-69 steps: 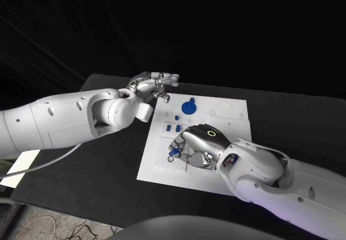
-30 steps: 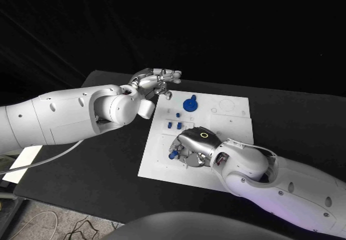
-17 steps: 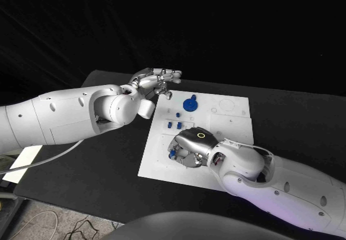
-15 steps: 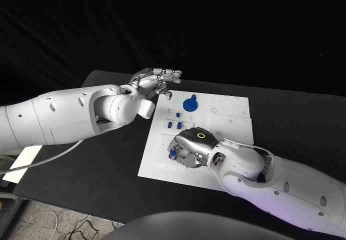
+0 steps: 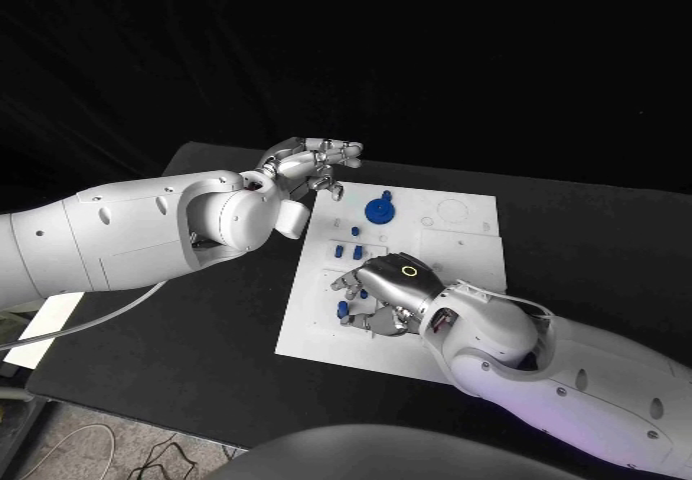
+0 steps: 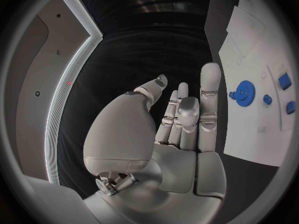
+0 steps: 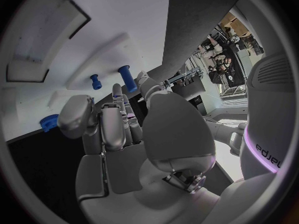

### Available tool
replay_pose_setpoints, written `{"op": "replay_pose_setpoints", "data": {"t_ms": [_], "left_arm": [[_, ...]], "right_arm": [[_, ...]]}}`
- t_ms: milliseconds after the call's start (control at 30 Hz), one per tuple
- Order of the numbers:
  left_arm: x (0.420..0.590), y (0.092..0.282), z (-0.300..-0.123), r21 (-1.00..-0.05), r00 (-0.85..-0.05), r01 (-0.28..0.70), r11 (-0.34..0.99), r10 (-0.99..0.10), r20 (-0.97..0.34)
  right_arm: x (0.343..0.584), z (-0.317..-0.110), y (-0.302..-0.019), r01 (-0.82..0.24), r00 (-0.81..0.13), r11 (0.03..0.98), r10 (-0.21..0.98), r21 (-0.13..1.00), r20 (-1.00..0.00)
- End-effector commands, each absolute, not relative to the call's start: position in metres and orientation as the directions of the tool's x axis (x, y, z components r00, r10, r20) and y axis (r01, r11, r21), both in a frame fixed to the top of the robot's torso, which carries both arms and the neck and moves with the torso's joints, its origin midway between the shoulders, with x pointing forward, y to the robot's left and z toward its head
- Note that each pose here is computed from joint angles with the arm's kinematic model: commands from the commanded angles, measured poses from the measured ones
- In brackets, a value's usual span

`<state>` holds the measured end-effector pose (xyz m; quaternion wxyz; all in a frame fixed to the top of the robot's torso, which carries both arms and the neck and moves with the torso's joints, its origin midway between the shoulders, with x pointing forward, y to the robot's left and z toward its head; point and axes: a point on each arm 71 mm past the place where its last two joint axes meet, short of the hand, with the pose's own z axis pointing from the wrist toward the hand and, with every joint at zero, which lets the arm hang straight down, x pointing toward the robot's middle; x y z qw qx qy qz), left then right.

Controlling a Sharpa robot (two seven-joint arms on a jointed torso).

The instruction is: Assemble the parts on the task board

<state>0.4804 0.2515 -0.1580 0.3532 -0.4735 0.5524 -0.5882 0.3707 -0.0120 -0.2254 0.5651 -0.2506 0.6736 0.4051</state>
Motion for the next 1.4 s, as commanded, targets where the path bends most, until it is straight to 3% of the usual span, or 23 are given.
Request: {"op": "replay_pose_setpoints", "data": {"t_ms": [33,267,433,600,767,1033,1400], "left_arm": [[0.48,0.249,-0.157,-0.984,-0.32,-0.101,-0.144,-0.932,0.169],[0.481,0.251,-0.158,-0.984,-0.318,-0.102,-0.143,-0.933,0.168],[0.482,0.255,-0.16,-0.985,-0.311,-0.107,-0.138,-0.936,0.164],[0.482,0.257,-0.162,-0.985,-0.304,-0.111,-0.133,-0.939,0.161],[0.482,0.258,-0.164,-0.985,-0.304,-0.115,-0.131,-0.939,0.16],[0.483,0.256,-0.166,-0.984,-0.307,-0.118,-0.13,-0.938,0.161],[0.484,0.252,-0.167,-0.984,-0.316,-0.122,-0.132,-0.934,0.165]], "right_arm": [[0.368,-0.213,-0.02,-0.8,-0.191,0.514,0.273,0.311,-0.943],[0.374,-0.197,-0.066,-0.718,-0.227,0.538,0.419,0.442,-0.879],[0.389,-0.197,-0.12,-0.507,-0.338,0.662,0.436,0.552,-0.834],[0.389,-0.197,-0.162,-0.375,-0.38,0.727,0.445,0.576,-0.81],[0.38,-0.202,-0.189,-0.312,-0.397,0.769,0.427,0.557,-0.812],[0.371,-0.214,-0.208,-0.264,-0.411,0.856,0.318,0.445,-0.855],[0.372,-0.228,-0.196,-0.251,-0.407,0.889,0.261,0.382,-0.876]]}}
